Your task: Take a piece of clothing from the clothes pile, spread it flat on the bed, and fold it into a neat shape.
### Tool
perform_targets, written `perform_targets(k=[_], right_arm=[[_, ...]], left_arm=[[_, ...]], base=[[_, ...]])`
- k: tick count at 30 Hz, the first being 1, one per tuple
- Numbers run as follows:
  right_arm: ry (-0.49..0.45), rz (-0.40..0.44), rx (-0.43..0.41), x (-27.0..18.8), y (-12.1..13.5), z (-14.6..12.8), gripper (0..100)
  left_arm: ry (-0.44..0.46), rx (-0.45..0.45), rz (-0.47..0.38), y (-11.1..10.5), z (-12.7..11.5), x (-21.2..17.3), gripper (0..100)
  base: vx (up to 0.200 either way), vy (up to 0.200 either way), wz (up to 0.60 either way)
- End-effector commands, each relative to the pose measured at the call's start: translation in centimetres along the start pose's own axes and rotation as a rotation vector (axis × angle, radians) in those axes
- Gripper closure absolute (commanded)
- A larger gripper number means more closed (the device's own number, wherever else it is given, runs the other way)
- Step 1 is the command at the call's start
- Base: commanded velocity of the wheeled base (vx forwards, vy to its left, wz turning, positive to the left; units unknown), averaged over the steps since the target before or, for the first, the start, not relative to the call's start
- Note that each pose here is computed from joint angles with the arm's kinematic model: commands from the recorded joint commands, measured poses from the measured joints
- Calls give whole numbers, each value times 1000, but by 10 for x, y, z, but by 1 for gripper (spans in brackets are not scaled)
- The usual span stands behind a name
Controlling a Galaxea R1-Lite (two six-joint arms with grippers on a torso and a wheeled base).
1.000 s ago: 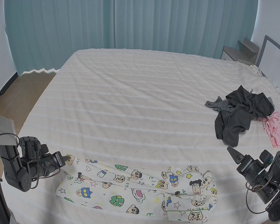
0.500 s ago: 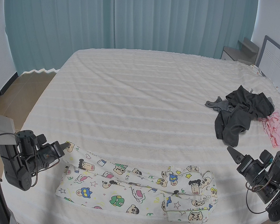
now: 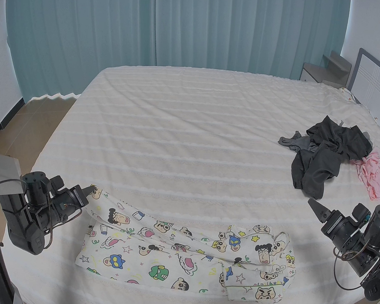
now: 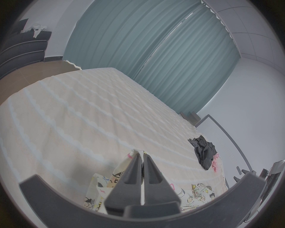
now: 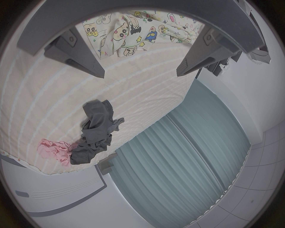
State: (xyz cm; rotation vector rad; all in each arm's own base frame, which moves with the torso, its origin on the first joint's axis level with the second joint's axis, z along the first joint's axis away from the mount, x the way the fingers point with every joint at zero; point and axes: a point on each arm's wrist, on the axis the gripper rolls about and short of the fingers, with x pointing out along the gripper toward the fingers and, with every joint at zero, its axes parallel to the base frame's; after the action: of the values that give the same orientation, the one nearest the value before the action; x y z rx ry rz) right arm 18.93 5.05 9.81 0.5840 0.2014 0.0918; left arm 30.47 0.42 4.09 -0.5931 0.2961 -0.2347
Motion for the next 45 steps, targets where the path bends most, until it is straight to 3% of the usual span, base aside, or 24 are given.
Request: perform_targets(k=[1, 11, 23, 32, 38, 45], right_arm=[[16, -11, -2, -3, -2, -3, 0], [15, -10, -2, -3, -2, -3, 0], [18, -5, -3, -3, -1, -3, 0], [19, -6, -2, -3, -1, -3, 0], [18, -5, 1, -3, -1, -3, 0], [19, -6, 3, -3, -1, -3, 0]], left_arm=[[-15, 6, -9, -1, 3, 3, 100], [-71, 39, -68, -11, 16, 17, 100], [-88, 54, -79, -12, 21, 24, 100], [-58, 114, -38, -2, 15, 15, 100], [36, 139, -63, 4, 4, -7, 100], [98, 158, -33, 13, -8, -25, 100]], base=[[0, 0, 0], [0, 0, 0], [0, 0, 0], [0, 0, 0], [0, 0, 0], [0, 0, 0]])
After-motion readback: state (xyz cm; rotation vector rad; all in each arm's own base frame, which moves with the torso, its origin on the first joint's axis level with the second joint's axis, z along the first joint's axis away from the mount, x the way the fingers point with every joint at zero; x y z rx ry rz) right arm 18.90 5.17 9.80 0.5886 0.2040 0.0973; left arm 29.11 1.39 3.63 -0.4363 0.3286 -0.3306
